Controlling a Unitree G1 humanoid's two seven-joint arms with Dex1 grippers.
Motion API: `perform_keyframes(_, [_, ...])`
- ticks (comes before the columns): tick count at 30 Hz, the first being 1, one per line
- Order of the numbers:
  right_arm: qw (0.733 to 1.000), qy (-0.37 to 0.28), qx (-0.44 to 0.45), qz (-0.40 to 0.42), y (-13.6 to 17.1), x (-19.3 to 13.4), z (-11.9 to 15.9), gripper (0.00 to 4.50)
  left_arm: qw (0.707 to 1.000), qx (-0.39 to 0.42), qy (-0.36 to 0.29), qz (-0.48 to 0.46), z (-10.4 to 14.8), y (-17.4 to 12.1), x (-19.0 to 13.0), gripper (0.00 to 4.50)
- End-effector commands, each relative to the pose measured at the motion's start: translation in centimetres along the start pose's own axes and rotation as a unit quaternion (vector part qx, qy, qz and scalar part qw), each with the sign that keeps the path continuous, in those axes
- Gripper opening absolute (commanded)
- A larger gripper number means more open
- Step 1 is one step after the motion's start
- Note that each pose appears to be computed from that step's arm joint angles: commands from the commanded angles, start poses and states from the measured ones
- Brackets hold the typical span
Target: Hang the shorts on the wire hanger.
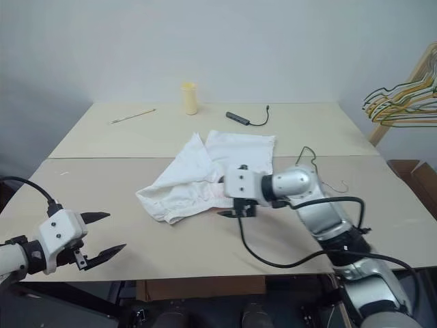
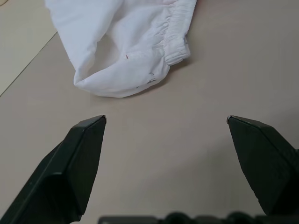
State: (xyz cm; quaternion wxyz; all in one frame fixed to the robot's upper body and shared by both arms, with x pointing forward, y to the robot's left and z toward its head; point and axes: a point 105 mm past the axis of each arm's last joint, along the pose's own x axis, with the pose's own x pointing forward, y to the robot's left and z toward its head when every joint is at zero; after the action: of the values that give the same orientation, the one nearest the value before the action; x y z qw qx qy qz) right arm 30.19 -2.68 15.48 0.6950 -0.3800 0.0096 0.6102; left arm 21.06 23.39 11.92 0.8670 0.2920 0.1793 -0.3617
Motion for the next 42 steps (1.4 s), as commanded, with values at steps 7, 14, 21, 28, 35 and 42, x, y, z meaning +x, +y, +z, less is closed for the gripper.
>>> perform_keyframes(7, [0.999, 0.034, -0.004, -0.007, 2.2, 9.4, 3.6, 4.45, 1.000, 0.028, 0.002, 0.000, 0.6, 0.6, 0.1, 4.50])
perform_keyframes(14, [0.996, 0.078, 0.032, -0.040, 2.2, 12.5, 2.8, 4.45, 1.000, 0.026, 0.010, 0.008, 0.2, 0.7, 0.0, 4.50])
perform_keyframes(21, [0.993, 0.107, 0.026, -0.050, 1.8, 13.4, 1.8, 2.53, 1.000, 0.023, 0.017, 0.010, -0.1, 0.4, -0.1, 4.50])
perform_keyframes(28, [0.993, 0.112, 0.010, -0.028, 2.9, 13.3, 1.8, 0.11, 0.999, 0.025, 0.027, 0.010, -0.5, 0.5, -0.3, 4.50])
perform_keyframes(35, [0.988, 0.086, -0.126, 0.023, 4.8, 8.8, 0.3, 0.05, 0.999, 0.026, 0.029, 0.012, -0.5, 0.8, -0.4, 4.50])
perform_keyframes(42, [0.965, 0.059, -0.241, 0.088, 5.7, 1.9, -1.3, 0.05, 0.999, 0.029, 0.035, 0.007, -0.8, 1.8, -1.0, 4.50])
